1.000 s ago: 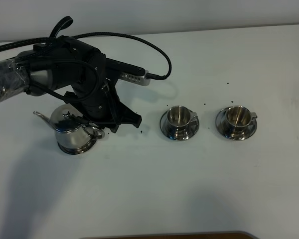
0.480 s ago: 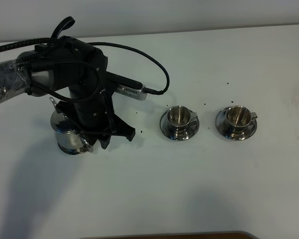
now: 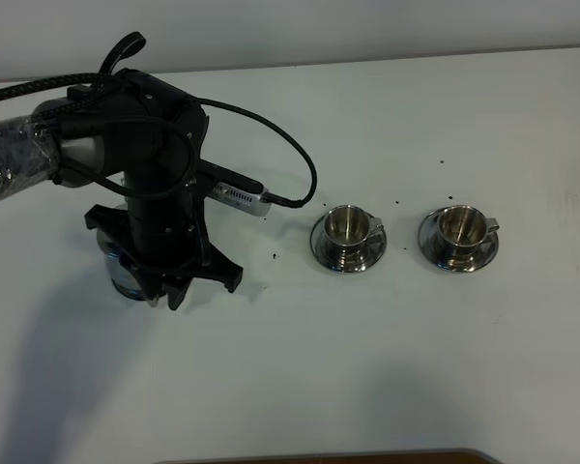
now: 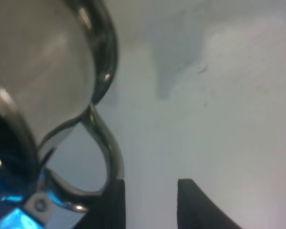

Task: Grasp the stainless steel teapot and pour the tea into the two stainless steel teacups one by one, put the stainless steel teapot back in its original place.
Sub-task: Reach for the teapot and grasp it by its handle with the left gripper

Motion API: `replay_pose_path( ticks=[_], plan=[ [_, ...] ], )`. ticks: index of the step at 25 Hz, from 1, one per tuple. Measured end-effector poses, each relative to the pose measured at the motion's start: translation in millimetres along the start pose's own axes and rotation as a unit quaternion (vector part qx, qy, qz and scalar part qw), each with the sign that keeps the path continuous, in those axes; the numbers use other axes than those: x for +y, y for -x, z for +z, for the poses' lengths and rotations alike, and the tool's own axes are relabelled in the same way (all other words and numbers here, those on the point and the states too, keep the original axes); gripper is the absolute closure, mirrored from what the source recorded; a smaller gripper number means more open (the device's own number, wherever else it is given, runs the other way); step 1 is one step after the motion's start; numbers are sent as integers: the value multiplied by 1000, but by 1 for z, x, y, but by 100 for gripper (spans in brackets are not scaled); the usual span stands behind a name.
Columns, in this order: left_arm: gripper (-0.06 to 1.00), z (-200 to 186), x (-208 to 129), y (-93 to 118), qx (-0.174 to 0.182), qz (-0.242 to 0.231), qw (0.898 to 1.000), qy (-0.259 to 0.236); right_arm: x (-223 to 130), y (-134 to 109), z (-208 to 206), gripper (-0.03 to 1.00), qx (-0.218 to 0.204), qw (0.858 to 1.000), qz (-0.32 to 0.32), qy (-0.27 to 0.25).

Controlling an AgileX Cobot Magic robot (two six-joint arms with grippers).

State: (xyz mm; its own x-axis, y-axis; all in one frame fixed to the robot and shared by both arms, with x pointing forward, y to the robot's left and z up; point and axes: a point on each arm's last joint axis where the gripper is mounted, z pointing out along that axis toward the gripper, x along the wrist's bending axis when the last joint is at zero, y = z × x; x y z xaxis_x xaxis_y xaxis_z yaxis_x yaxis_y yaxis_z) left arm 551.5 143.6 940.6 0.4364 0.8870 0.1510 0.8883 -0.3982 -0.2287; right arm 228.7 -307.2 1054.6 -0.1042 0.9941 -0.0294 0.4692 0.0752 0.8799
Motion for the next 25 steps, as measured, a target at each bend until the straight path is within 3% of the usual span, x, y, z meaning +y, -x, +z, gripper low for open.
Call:
replay_pose_path(
  ticks=[16,22,25],
  plan=[
    [62,-2,-3,-10,52,2,998,-16,0,0,0,58,0,1000,-1,0],
    [62,-2,-3,-10,54,-4,998,-16,0,0,0,58,0,1000,0,0],
    [62,-1,-3,-7,39,-7,999,-18,0,0,0,58,0,1000,0,0]
  ],
)
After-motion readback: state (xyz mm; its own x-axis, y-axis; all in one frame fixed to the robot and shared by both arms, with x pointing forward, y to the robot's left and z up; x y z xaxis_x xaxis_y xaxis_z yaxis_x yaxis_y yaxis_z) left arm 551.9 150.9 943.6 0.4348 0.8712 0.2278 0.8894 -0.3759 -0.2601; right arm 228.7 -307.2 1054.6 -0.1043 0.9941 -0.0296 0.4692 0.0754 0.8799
